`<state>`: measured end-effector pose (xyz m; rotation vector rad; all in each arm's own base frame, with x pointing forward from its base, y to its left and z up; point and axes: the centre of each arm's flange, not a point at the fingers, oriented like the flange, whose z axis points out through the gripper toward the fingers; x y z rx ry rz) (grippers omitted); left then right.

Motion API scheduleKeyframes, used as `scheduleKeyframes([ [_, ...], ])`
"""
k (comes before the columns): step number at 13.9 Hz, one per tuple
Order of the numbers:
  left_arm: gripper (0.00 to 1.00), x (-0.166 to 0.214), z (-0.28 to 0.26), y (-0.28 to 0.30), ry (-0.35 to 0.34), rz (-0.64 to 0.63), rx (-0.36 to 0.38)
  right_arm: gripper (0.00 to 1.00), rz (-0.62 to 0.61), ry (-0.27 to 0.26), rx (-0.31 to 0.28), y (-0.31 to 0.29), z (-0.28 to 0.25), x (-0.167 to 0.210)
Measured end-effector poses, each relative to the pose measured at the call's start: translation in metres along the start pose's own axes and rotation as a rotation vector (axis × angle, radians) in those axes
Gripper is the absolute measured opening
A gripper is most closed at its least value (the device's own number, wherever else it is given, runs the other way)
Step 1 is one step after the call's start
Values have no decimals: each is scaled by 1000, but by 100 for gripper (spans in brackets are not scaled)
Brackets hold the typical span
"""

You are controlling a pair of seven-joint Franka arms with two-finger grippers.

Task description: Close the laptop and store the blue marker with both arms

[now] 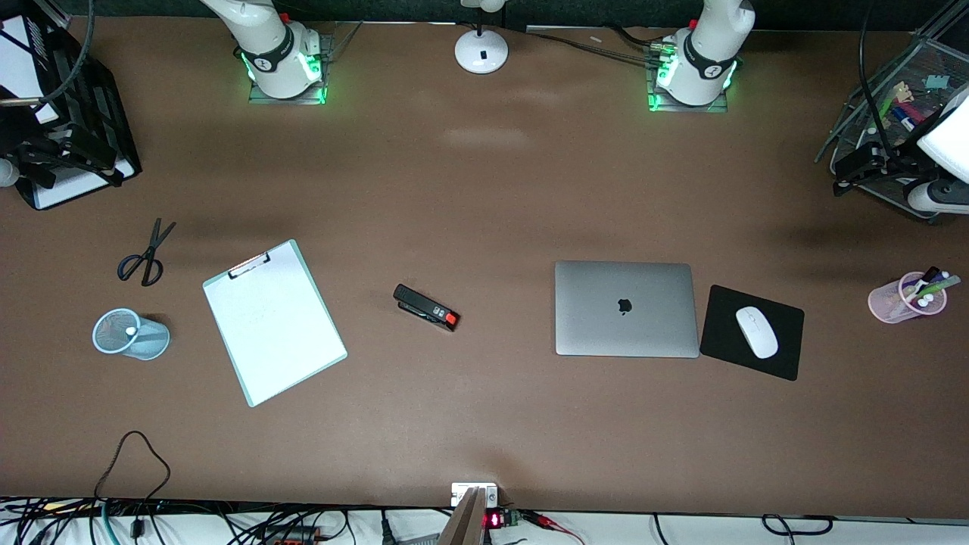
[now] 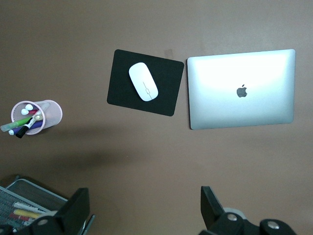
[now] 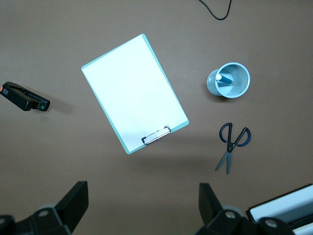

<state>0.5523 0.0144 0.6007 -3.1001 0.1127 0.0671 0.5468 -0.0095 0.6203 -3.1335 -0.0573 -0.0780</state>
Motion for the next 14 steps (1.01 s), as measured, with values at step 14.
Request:
scheduleKeyframes([
  [14, 100, 0, 0, 0, 0, 0, 0, 100, -5, -5, 1, 3, 3, 1],
])
